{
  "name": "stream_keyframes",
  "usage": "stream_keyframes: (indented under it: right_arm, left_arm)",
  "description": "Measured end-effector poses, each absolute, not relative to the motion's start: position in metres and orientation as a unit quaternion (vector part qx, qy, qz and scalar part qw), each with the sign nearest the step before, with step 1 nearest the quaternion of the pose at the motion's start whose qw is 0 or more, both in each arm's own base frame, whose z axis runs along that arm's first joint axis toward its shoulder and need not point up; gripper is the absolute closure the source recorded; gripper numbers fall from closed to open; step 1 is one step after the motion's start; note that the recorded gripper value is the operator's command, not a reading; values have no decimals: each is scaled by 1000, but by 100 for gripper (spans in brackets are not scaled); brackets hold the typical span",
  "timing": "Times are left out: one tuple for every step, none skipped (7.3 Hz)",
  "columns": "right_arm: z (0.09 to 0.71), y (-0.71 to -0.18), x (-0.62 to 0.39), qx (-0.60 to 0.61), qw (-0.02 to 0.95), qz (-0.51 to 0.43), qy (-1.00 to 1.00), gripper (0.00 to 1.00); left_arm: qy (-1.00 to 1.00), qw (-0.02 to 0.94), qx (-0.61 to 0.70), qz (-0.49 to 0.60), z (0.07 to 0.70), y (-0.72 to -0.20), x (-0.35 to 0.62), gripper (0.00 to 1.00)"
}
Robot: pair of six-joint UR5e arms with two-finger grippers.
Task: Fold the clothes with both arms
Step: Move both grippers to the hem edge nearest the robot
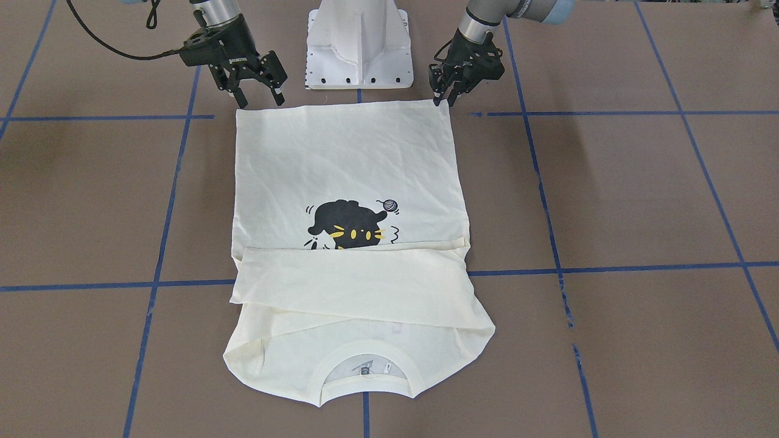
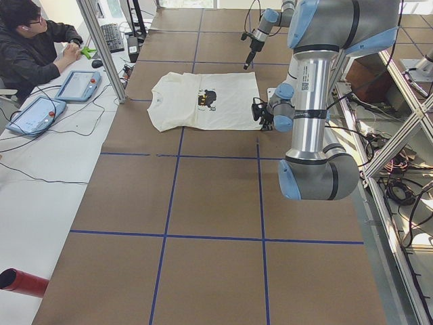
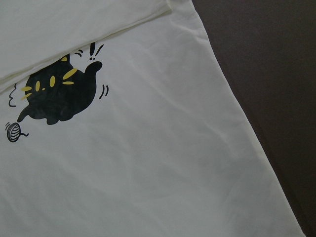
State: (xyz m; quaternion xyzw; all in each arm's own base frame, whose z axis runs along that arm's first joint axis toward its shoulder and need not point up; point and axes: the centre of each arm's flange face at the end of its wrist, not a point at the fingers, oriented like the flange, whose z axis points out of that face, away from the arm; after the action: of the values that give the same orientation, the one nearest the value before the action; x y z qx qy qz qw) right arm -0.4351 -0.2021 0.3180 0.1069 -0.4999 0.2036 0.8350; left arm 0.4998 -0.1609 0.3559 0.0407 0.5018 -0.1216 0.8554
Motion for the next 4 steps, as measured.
stream_keyframes:
  right_arm:
    - [318, -202, -435, 107, 835, 203, -500, 2]
    - [318, -202, -435, 107, 835, 203, -500, 2]
    - [318, -202, -435, 107, 835, 203, -499, 2]
    - [319, -202, -436, 107, 836, 203, -499, 2]
  left_arm:
    - [501, 856, 41, -121, 357, -161, 499, 58]
    - [501, 856, 41, -121, 357, -161, 499, 59]
    - [500, 856, 41, -120, 358, -161, 499, 68]
    - [500, 856, 41, -120, 358, -161, 499, 80]
